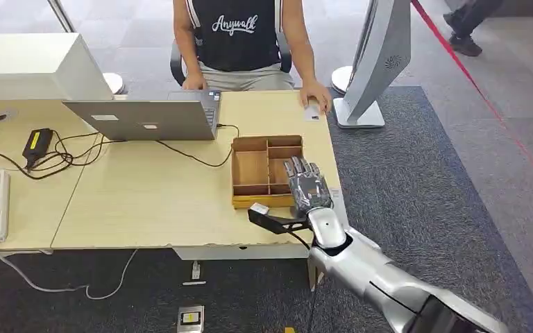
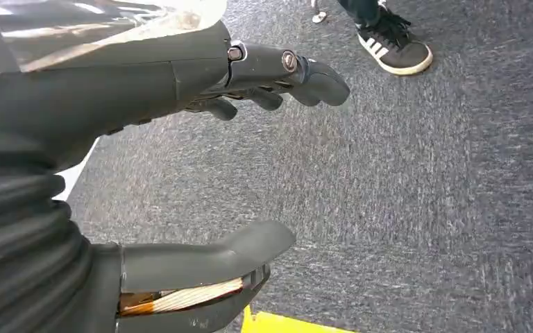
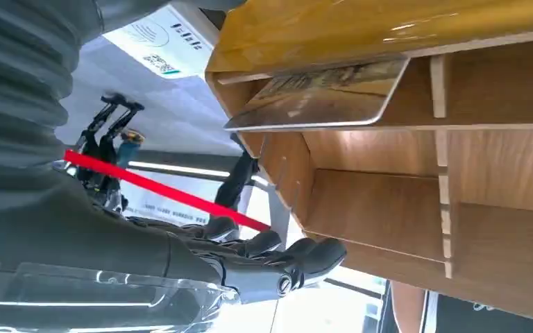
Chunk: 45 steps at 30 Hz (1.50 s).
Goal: Pass the card to the sensor for recognition and then transmit it.
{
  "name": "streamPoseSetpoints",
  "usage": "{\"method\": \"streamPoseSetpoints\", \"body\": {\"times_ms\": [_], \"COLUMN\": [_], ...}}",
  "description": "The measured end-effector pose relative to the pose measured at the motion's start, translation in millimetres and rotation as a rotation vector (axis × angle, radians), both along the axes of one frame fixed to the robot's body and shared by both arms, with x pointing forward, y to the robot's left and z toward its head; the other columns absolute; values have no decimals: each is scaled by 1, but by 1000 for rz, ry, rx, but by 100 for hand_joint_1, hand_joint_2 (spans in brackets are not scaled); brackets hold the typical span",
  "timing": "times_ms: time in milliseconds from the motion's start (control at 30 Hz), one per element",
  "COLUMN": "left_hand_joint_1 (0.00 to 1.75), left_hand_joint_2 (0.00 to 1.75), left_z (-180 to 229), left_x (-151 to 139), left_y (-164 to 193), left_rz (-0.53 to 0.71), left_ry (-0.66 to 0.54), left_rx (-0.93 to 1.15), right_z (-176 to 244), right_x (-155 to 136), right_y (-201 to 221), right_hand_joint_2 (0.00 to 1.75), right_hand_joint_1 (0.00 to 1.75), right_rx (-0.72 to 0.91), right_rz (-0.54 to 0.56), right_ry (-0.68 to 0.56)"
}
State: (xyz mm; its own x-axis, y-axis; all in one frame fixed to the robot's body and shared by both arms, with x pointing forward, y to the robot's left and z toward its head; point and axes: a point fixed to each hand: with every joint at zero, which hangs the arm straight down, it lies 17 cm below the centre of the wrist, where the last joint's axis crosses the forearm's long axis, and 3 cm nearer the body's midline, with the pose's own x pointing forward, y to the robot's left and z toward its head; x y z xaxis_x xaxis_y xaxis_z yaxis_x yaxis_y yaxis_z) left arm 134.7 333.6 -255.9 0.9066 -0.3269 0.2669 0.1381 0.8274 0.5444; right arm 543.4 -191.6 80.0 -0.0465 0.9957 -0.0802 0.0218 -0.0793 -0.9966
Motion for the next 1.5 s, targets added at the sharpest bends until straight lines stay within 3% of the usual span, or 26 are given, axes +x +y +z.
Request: {"method": "streamPoseSetpoints", "body": {"times_ms": [1500], "left_hand_joint_1": [0], "left_hand_joint_2": [175], "left_z": [0], "left_x": [2], "left_y": [-4], "left_rz": [-10], "left_ry": [-8], "left_rx": [-3], "right_z": [-4], "right_x": [-13], "right_y": [37], "right_hand_joint_2": [175], "right_hand_joint_1": [0], "right_rx": [79], "right_rz": [114], "right_ry": [42]}}
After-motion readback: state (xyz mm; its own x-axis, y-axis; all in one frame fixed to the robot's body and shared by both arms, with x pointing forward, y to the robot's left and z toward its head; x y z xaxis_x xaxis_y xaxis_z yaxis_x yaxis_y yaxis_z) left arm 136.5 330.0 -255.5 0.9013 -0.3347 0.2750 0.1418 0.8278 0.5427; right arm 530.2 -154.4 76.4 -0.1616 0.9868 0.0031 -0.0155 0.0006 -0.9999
